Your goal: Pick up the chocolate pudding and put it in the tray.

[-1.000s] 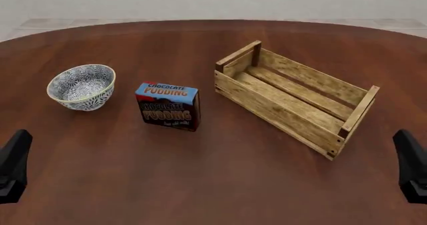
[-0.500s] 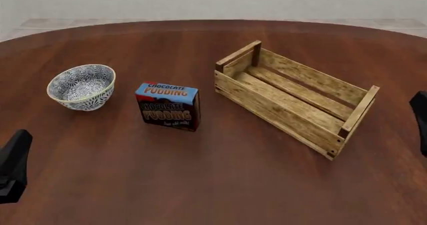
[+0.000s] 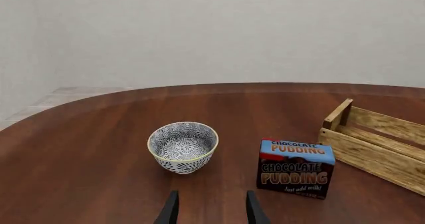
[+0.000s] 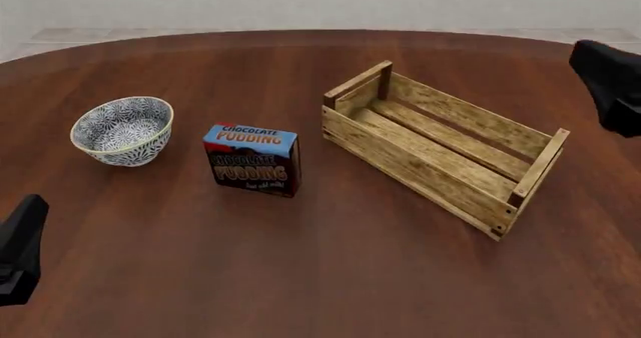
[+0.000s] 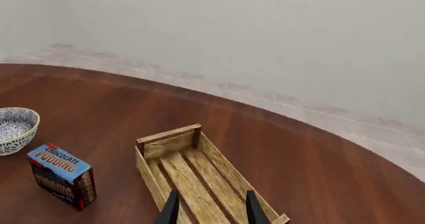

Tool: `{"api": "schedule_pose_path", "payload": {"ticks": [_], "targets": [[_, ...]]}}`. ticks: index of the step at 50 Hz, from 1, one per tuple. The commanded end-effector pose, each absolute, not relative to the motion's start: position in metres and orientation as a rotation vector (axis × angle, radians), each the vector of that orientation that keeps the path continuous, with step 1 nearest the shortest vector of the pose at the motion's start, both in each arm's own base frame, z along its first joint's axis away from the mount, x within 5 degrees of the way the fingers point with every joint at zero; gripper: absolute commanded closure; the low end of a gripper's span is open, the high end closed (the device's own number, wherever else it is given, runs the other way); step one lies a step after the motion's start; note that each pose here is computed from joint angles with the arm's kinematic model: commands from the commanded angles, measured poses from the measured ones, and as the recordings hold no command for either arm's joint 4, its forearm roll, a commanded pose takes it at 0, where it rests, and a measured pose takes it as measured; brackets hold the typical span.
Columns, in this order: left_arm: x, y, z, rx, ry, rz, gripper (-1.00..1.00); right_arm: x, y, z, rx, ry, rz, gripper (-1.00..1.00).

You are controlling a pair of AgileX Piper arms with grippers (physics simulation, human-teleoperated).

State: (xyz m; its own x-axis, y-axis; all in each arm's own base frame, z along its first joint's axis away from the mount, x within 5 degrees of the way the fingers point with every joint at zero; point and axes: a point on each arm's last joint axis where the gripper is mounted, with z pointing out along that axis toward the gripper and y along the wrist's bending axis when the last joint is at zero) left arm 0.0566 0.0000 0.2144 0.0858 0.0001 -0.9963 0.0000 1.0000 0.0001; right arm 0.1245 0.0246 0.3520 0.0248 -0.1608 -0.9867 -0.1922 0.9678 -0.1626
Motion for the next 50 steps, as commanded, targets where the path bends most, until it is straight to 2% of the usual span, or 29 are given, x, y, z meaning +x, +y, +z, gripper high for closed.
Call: {"api": "schedule_pose_path", "payload": {"ticks": [1, 19, 31, 43, 50], "targets": [[0.057, 0.0, 0.214, 0.0, 1.485, 0.0, -1.0, 0.159, 0.048, 0.38, -0.413, 1.541, 0.052, -1.0], [0.057, 0.0, 0.214, 0.0, 1.485, 0.0, -1.0, 0.218, 0.102, 0.396, -0.579, 1.565, 0.128, -1.0], [0.057, 0.0, 0.214, 0.0, 1.485, 0.0, -1.0, 0.247, 0.124, 0.401, -0.653, 1.565, 0.107, -1.0], [0.057, 0.0, 0.214, 0.0, 1.485, 0.0, -1.0, 0.255, 0.15, 0.409, -0.752, 1.527, 0.109, -1.0], [0.057, 0.0, 0.214, 0.0, 1.485, 0.0, -1.0, 0.261, 0.173, 0.402, -0.817, 1.542, 0.142, -1.0]]}}
